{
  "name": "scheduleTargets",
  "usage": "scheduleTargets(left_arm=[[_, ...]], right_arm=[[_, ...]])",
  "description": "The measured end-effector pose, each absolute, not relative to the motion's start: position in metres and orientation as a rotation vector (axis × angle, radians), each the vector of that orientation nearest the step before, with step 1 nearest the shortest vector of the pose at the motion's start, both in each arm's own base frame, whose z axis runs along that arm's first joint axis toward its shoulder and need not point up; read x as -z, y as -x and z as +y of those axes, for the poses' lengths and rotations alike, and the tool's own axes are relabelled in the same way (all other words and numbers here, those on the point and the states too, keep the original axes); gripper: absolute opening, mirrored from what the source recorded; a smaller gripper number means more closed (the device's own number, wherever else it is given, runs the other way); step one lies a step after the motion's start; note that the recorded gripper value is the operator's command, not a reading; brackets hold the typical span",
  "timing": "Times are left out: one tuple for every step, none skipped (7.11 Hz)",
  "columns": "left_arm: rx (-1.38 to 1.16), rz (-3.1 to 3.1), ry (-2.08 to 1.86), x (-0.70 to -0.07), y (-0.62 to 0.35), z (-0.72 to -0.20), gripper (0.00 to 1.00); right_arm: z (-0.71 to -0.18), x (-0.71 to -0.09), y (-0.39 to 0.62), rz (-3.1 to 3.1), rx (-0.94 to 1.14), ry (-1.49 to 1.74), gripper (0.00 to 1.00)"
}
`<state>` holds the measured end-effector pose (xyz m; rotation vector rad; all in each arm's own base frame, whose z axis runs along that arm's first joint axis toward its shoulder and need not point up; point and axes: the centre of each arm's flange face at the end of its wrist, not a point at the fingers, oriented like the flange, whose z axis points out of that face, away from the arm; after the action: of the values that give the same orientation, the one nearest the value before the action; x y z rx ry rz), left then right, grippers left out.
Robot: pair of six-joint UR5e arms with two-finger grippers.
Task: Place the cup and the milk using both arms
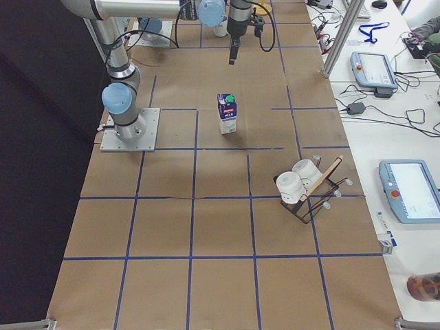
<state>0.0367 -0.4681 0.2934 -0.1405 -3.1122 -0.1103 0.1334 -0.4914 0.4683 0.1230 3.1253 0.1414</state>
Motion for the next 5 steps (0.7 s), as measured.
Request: scheduleTargets(left_arm=[[0.123,-3.107,0.145,-0.283,-0.039,-0.466,1.0],[0.135,-3.103,0.146,-0.273,-0.04,-0.464,1.0],[0.141,-3.102,0.147,-0.261,-0.04,-0.465,1.0],[0.146,-3.1,0.148,-0.25,-0.042,-0.468,0.9],[0.15,-3.099,0.148,-0.243,-0.043,-0.47,0.56]], right_arm=[[-0.491,-0.468,-0.133,3.125,-0.141,-0.122,1.0],[-0.491,-0.468,-0.133,3.125,-0.141,-0.122,1.0],[-0.491,-0.468,-0.133,3.125,-0.141,-0.123,1.0],[-0.491,-0.468,-0.133,3.125,-0.141,-0.123,1.0],[-0.492,-0.468,-0.133,3.125,-0.141,-0.123,1.0]])
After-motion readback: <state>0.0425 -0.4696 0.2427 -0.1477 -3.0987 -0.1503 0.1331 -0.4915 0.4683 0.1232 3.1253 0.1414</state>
